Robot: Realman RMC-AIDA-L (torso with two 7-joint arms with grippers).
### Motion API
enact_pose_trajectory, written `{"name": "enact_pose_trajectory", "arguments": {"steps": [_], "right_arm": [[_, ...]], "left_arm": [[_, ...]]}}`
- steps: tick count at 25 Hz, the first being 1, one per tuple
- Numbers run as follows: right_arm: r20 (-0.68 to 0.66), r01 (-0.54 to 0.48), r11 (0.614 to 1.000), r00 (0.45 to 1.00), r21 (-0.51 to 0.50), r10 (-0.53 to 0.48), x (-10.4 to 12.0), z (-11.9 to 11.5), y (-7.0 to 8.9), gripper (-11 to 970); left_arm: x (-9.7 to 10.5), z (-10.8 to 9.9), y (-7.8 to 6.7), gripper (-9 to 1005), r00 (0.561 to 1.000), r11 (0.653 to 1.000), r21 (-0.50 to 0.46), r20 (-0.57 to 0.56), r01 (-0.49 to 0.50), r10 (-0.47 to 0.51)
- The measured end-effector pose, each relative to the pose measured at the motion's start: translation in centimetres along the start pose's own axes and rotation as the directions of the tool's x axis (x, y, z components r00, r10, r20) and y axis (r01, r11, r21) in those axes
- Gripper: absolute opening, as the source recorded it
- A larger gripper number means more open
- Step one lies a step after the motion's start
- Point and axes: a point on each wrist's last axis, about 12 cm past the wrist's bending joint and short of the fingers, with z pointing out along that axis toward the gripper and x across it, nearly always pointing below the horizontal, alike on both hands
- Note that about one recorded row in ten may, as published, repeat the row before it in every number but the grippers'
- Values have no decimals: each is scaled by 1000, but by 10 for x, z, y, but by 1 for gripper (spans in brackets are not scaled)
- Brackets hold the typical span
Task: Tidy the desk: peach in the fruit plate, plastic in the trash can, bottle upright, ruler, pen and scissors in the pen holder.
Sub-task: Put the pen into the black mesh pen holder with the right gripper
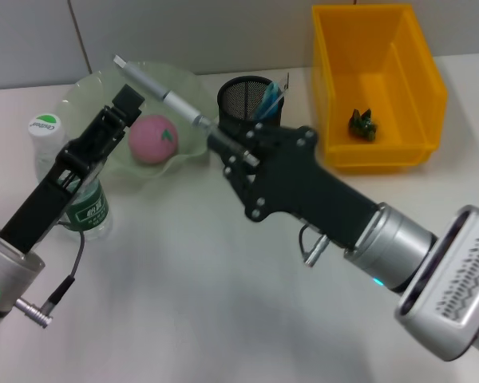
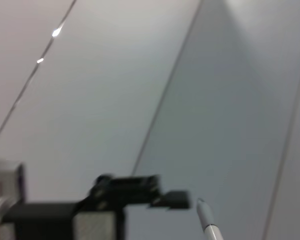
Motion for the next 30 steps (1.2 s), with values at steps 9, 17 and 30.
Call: {"name": "enact_pose_trajectory", "arguments": {"steps": [9, 17, 30], "right_arm": [[80, -111, 987, 992, 118, 102, -10, -14, -3, 130], [111, -278, 942, 959, 188, 261, -9, -40, -13, 132], [60, -595, 794, 803, 123, 593, -18, -71, -122, 135]], "left_arm": [[-4, -9, -4, 708, 941, 948, 98, -121, -304, 315], [-14, -10, -14, 713, 799, 820, 300, -227, -487, 557], [-10, -16, -2, 786, 520, 655, 424, -400, -625, 755]]}}
